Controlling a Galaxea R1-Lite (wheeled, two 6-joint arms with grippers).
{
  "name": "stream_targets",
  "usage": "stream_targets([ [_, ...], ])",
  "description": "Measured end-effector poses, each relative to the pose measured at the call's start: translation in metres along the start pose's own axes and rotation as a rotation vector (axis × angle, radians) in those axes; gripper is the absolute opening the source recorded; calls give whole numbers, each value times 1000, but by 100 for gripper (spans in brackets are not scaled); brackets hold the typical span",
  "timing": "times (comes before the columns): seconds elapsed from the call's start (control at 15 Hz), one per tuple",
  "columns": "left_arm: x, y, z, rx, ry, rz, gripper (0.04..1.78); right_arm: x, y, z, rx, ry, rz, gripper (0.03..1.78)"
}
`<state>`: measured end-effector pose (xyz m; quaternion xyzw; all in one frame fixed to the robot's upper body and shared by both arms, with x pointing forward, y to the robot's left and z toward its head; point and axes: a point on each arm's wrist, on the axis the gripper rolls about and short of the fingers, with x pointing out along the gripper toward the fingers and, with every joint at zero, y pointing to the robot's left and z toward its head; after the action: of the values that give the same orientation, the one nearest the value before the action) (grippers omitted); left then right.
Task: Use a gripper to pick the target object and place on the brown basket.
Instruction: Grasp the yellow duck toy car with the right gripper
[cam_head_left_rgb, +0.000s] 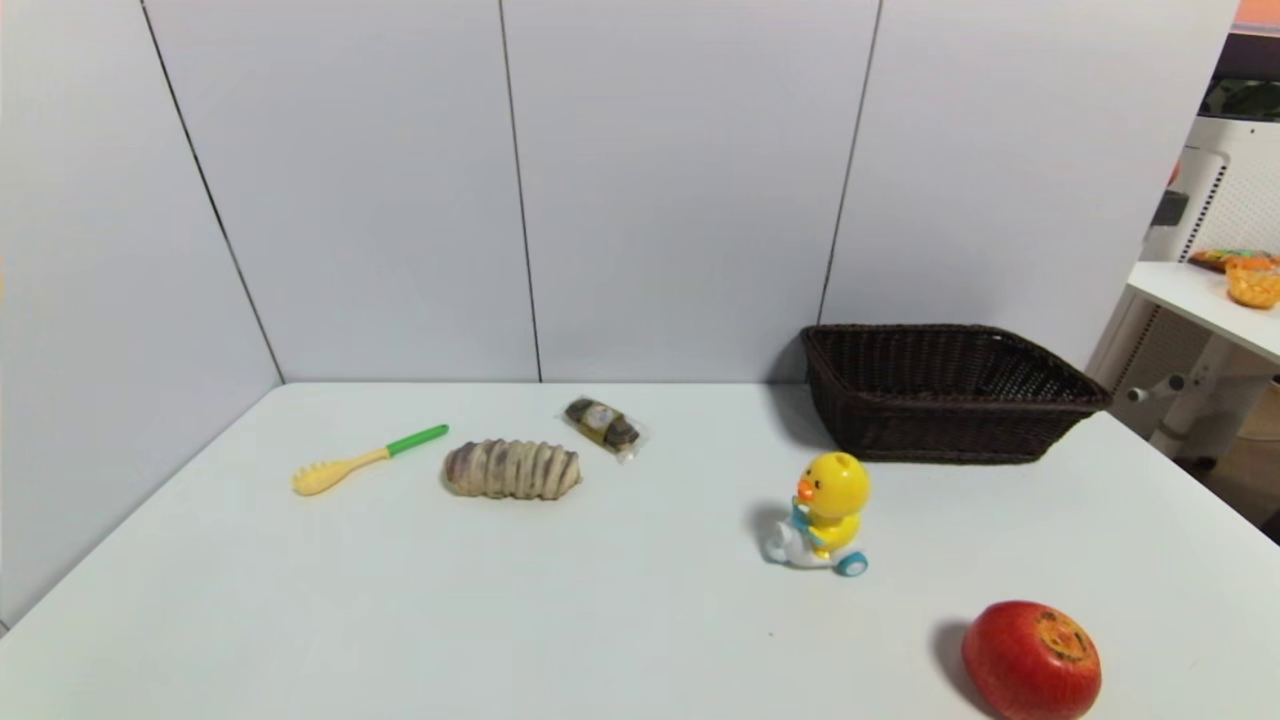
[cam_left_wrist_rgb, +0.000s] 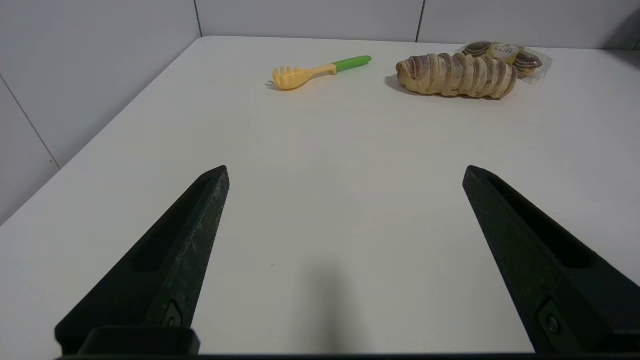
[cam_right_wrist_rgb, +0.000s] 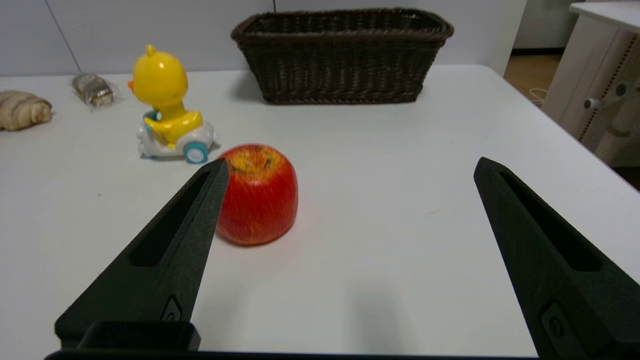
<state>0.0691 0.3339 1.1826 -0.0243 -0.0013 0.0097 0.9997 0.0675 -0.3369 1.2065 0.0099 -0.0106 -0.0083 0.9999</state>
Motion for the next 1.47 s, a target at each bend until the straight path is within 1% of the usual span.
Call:
stream_targets([
  [0.13, 0, 0, 0, 0, 0, 0, 169, 2, 0, 23, 1, -3, 2, 169],
  [0.2, 0, 0, 0, 0, 0, 0, 169, 4, 1, 39, 2, -7, 5, 169],
  [0.4, 0, 0, 0, 0, 0, 0, 169, 20, 2, 98, -2, -17, 28, 169],
  [0.6, 0, 0, 0, 0, 0, 0, 169, 53, 6, 159, -6, -10, 74, 169],
  [0.73, 0, 0, 0, 0, 0, 0, 169, 83, 11, 195, -5, 4, 112, 169],
  [0.87, 0, 0, 0, 0, 0, 0, 169, 116, 19, 220, -8, 26, 153, 169],
  [0.93, 0, 0, 0, 0, 0, 0, 169, 134, 24, 227, -10, 44, 185, 169],
  [1.0, 0, 0, 0, 0, 0, 0, 169, 151, 29, 232, -15, 65, 232, 169],
  [1.07, 0, 0, 0, 0, 0, 0, 169, 168, 34, 234, -24, 88, 295, 169],
  [1.27, 0, 0, 0, 0, 0, 0, 169, 208, 47, 222, -79, 170, 542, 169],
  [1.47, 0, 0, 0, 0, 0, 0, 169, 233, 52, 204, -100, 226, 793, 169],
])
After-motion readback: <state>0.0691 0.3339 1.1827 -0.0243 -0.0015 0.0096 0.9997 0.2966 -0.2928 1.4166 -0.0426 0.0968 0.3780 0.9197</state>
